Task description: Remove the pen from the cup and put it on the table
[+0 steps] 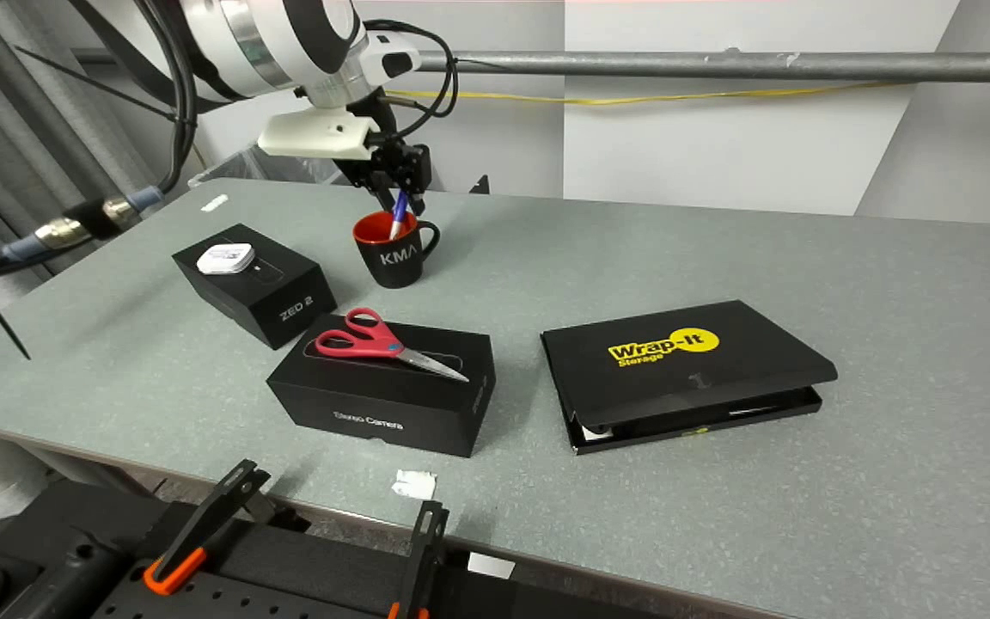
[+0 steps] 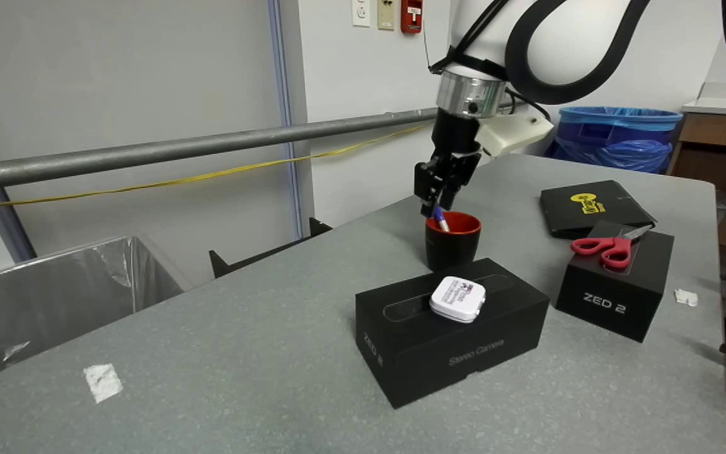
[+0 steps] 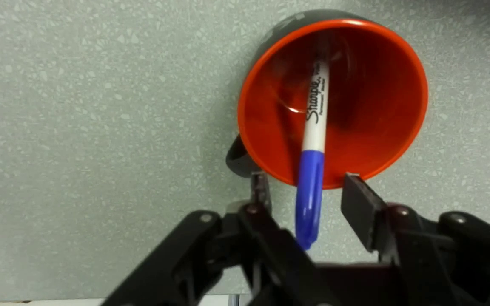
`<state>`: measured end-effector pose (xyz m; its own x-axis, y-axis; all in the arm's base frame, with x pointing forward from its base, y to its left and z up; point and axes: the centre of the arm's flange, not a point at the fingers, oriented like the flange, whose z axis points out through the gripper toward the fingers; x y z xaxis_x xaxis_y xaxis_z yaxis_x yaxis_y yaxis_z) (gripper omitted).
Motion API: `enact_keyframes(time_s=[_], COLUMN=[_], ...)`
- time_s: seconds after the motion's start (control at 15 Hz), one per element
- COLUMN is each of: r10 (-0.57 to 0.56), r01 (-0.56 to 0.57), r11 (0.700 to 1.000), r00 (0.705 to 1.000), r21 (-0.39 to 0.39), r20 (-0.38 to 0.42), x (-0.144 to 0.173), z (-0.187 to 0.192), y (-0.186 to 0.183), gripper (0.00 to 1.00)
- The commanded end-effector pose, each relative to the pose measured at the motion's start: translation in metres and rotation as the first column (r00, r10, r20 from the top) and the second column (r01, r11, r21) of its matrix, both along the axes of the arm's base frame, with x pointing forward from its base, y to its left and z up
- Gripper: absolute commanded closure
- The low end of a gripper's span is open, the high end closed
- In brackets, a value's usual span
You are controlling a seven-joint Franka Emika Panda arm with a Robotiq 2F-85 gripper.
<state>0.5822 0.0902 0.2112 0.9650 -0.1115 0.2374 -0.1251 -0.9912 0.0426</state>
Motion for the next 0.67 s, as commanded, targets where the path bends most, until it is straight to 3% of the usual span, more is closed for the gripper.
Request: enact_keyframes(time_s=[0.0, 0.13, 0.2, 0.4, 0.6], r10=[-0.012, -0.008, -0.006, 0.001, 0.021], r01=[0.013, 0.009, 0.007, 0.000, -0.023], r11=[1.000, 1.000, 1.000, 1.000, 1.000], r00=[0.999, 0.998, 0.998, 0.997, 0.996], r21=[-0.019, -0.020, -0.020, -0.007, 0.021], r20=[0.046, 0.055, 0.060, 0.072, 0.090], x=[0.010, 0.007, 0.005, -0.003, -0.018], z=[-0.005, 0.000, 0.002, 0.014, 0.049], y=[0.007, 0.007, 0.008, 0.010, 0.007], gripper=[0.81, 0.97, 1.00, 0.96, 0.96])
